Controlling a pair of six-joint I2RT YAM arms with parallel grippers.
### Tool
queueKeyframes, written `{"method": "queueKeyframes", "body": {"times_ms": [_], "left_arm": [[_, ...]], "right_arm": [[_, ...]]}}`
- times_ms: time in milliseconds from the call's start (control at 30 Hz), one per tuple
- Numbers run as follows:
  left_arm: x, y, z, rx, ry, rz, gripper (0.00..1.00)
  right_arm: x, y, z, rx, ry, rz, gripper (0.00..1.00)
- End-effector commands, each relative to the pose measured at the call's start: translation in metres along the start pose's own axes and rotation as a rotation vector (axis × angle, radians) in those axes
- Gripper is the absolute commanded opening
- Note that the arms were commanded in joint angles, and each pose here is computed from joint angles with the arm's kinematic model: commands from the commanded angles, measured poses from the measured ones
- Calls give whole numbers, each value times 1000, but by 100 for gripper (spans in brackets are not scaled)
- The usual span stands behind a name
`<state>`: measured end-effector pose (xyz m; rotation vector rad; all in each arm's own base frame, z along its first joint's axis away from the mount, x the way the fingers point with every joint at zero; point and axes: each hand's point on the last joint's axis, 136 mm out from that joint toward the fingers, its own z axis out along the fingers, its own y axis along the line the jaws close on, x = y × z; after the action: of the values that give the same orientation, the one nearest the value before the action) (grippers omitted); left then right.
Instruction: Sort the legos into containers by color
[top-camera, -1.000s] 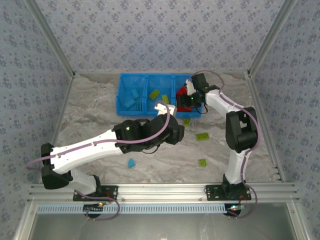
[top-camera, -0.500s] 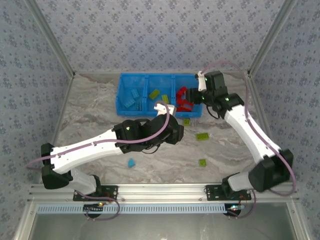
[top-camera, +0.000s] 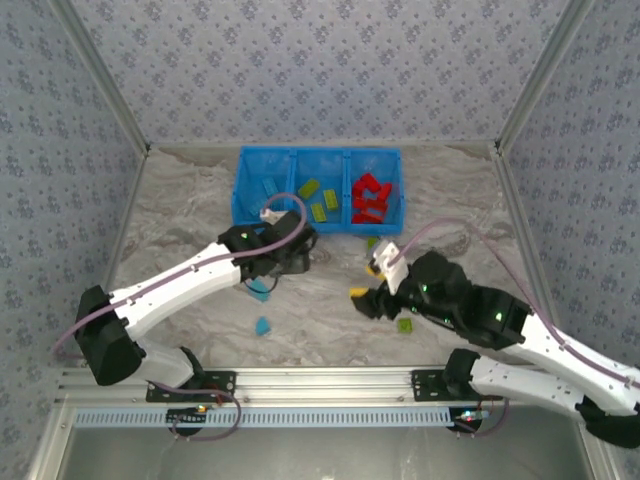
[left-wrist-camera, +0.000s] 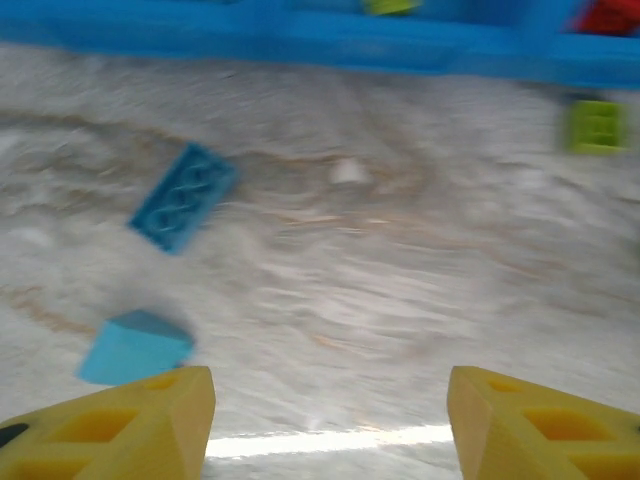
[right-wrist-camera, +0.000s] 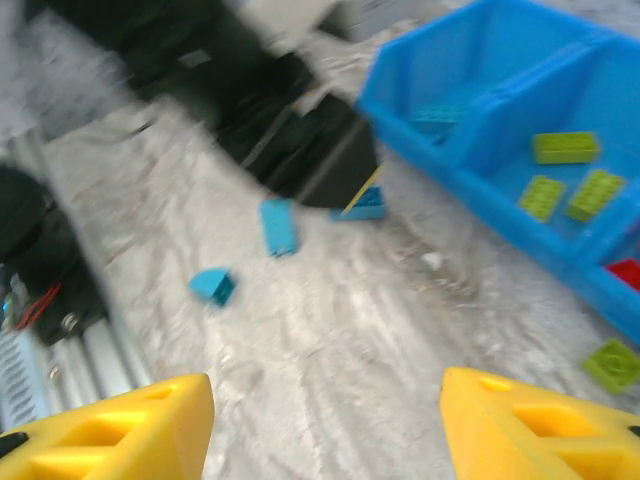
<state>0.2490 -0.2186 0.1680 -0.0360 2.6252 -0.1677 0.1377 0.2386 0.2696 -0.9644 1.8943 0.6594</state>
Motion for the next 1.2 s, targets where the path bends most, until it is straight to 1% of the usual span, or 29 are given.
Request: {"method": "queueKeyframes", "body": {"times_ms": [0,100,200,300,433,567,767,900,967,1033,1100,1167], "left_arm": [[7,35,24,-3,93,61,67],[5,56,43,2,156,68,70],[2,56,57,27,210,136,71],[1,55,72,-1,251,198,72],[-5,61,93,-8,260,202,73],[-11,62,107,-15,282,241,75],[-4,61,135,-26,350,277,76],[-1,60,143,-31,360,270,73],[-1,64,146,-50,357,268,70],[-1,64,150,-50,355,264,63],[1,62,152,-45,352,259,48],[1,63,150,-46,347,248,37]], "right_arm": [[2,27,10,-5,-45,-112,68],[2,54,23,-45,-79,-162,71],[-5,72,40,-25,-140,-203,75],[-8,83,58,27,-176,-236,77],[-11,97,77,54,-193,-264,78],[-12,102,87,58,-180,-248,77],[-11,99,86,66,-162,-235,77],[-8,92,84,77,-150,-215,77],[-7,89,84,82,-147,-207,77],[-5,88,84,81,-144,-201,77],[-6,88,84,78,-145,-199,77],[-6,86,84,81,-143,-196,77]]}}
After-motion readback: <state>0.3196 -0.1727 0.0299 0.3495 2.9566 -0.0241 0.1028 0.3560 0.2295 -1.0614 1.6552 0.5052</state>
